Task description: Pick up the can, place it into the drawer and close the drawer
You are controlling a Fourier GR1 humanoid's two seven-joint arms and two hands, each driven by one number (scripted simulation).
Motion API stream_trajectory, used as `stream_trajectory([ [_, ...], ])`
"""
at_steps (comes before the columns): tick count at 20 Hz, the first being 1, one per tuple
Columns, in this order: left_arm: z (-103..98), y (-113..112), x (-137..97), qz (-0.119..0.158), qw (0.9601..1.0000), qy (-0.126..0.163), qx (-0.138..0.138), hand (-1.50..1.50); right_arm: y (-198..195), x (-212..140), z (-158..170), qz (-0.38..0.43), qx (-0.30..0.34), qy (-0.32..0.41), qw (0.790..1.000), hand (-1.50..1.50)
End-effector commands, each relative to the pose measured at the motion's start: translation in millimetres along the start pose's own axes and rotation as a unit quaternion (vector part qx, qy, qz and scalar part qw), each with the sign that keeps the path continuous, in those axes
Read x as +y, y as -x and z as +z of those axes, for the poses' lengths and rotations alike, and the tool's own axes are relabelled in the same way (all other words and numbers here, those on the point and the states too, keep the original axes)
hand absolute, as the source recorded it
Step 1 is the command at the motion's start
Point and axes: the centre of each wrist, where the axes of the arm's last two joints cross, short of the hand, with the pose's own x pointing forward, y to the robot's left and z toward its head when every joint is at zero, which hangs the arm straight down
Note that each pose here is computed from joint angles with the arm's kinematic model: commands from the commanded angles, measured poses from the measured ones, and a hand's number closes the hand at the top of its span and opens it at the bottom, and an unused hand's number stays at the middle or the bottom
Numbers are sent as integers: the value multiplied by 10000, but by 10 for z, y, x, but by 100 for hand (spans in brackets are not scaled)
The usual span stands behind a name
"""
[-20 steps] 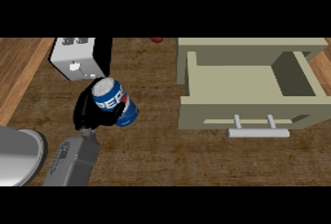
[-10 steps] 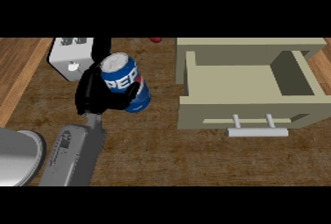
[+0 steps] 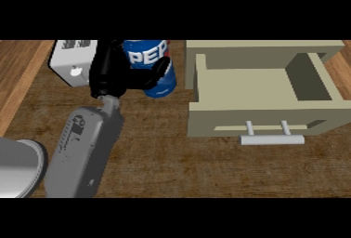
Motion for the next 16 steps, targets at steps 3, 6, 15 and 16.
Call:
stream_trajectory([
  [3,-186,-8,-406,-140,9999,75,42,150,74,68,22,-35,-39,-83,10000,-150],
  [6,-326,-287,-633,-185,9997,107,-82,150,15,120,-101,-1,-59,-111,9999,-150],
  [15,-470,-179,-1040,-191,9998,19,-43,150,-13,-25,-115,-42,-63,-30,10000,-150],
  [16,-562,-305,-1114,-245,9997,91,-28,150,-79,-29,-169,-29,-64,-39,10000,-150],
])
